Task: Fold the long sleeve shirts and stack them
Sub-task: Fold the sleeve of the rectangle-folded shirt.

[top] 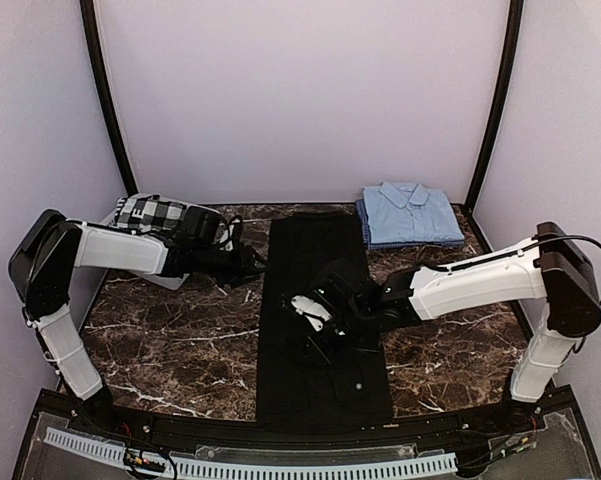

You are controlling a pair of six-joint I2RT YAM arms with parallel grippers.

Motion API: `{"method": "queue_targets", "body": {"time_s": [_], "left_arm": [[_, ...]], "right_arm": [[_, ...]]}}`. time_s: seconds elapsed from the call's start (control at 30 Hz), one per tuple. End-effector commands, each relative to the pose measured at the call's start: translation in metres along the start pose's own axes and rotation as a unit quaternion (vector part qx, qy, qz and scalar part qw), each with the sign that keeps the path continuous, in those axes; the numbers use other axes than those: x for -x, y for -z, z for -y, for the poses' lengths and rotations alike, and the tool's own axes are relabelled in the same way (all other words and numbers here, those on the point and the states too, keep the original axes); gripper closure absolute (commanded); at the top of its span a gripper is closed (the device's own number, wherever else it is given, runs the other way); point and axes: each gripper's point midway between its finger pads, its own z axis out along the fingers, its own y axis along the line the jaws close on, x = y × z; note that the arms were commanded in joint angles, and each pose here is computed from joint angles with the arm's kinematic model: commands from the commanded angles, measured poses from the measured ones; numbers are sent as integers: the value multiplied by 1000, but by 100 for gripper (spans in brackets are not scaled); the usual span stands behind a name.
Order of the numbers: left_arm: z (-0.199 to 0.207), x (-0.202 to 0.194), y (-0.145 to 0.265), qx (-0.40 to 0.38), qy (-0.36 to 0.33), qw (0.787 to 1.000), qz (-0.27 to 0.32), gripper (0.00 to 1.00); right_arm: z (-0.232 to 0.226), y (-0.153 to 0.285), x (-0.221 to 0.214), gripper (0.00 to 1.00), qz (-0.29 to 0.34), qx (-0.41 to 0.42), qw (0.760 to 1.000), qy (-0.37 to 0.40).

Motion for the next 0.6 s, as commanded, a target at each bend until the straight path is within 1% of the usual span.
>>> {"method": "queue_targets", "body": {"time_s": [0.0,0.2,0.27,0.3,0.4,0.57], "left_arm": [[20,-22,25,-27,-16,999,11,57],[7,-66,39,-10,-18,1000,-17,56],[-6,-83,43,-1,-10,1000,-27,56],[-3,-84,47,-6,-12,1000,-23,56],[-14,-99,52,2,-7,999,-34,56],[-19,-109,58,3,-6,999,-39,59]], "right_arm": [[-13,-16,2,100,16,27,1000,0],[-14,-31,-10,100,1,31,999,-8],[-13,-33,-16,100,-6,29,1000,-10],[-12,-32,-18,100,-8,28,1000,-11],[-14,-31,-17,100,-5,33,999,-15],[-28,-33,-10,100,-3,53,999,-11]]}}
